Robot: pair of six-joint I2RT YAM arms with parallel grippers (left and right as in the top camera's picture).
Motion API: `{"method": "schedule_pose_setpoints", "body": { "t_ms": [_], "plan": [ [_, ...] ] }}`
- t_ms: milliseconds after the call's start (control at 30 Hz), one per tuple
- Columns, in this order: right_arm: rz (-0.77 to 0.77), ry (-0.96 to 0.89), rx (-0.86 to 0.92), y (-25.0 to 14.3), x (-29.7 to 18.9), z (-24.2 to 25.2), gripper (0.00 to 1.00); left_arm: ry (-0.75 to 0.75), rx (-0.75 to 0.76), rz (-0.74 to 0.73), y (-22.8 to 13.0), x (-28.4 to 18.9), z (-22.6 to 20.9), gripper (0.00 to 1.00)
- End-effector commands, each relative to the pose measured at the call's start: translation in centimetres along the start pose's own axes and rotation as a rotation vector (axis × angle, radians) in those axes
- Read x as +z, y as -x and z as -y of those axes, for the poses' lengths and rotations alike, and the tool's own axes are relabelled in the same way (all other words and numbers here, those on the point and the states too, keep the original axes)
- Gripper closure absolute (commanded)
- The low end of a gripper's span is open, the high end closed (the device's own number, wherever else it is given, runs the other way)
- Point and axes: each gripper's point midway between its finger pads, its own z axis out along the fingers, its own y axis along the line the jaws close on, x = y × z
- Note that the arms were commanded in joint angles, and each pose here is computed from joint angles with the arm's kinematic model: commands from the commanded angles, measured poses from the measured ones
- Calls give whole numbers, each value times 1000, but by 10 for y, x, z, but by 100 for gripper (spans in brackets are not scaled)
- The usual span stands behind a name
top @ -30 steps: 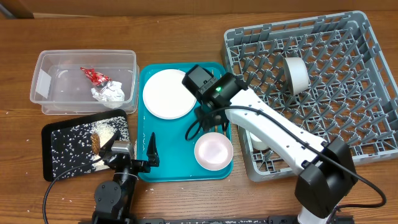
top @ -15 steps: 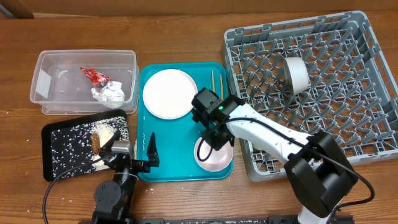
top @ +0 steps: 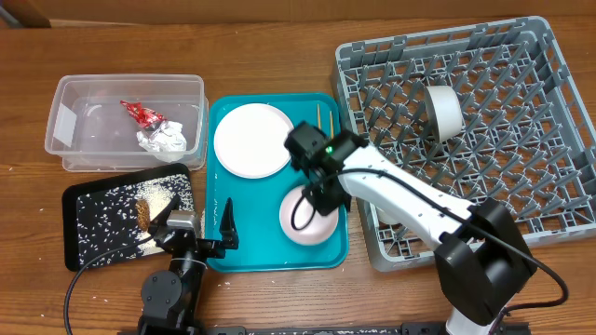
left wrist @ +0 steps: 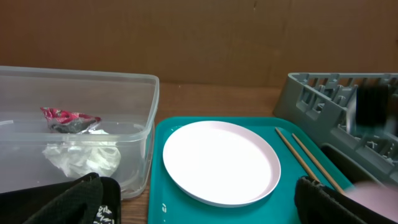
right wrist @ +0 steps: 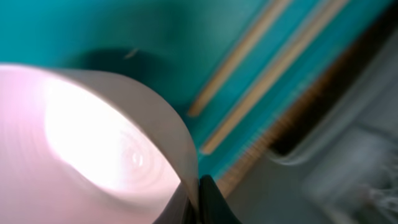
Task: Sort waste into correct bins and load items into the dishwasher
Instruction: 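Grasp the pink bowl rim with the right gripper, then lift the pink bowl over into the grey rack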
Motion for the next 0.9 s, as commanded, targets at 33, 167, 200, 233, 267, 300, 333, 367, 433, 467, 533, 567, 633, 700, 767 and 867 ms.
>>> {"method": "schedule_pose_setpoints", "body": {
  "t_ms": [33,167,200,233,267,300,333,367,433,467,533,567,633,700,767,867],
  "plan": [
    [284,-383,432,33,-92,81,96,0,-8,8,1,0,-1,0],
    [514,-657,704,24,-166,137,96,0,-8,8,1,0,-1,0],
    [547,-694,726,22,-177,145,96,0,-8,8,1,0,-1,0],
    [583,-753,753,16,-190,158,96,0,-8,8,1,0,-1,0],
    [590,-784,766,13,-196,166,96,0,-8,8,1,0,-1,0],
    [588,-807,777,9,-198,173,96,0,-8,8,1,0,-1,0],
    [577,-829,792,5,-198,181,96,0,-8,8,1,0,-1,0],
    [564,-843,814,1,-197,191,96,0,-8,8,1,0,-1,0],
    [539,-867,883,-10,-195,214,96,0,-8,8,1,0,-1,0],
    [526,-869,917,-15,-193,224,96,0,-8,8,1,0,-1,0],
    [488,-823,973,-21,-182,239,96,0,-8,8,1,0,-1,0],
    [464,-793,990,-24,-176,244,96,0,-8,8,1,0,-1,0],
    [428,-718,1035,-28,-163,253,96,0,-8,8,1,0,-1,0],
    [404,-612,1092,-28,-149,260,96,0,-8,8,1,0,-1,0],
    [372,-492,1095,-24,-134,264,96,0,-8,8,1,0,-1,0],
    [336,-301,1040,-13,-110,263,96,0,-8,8,1,0,-1,0]
  ]
}}
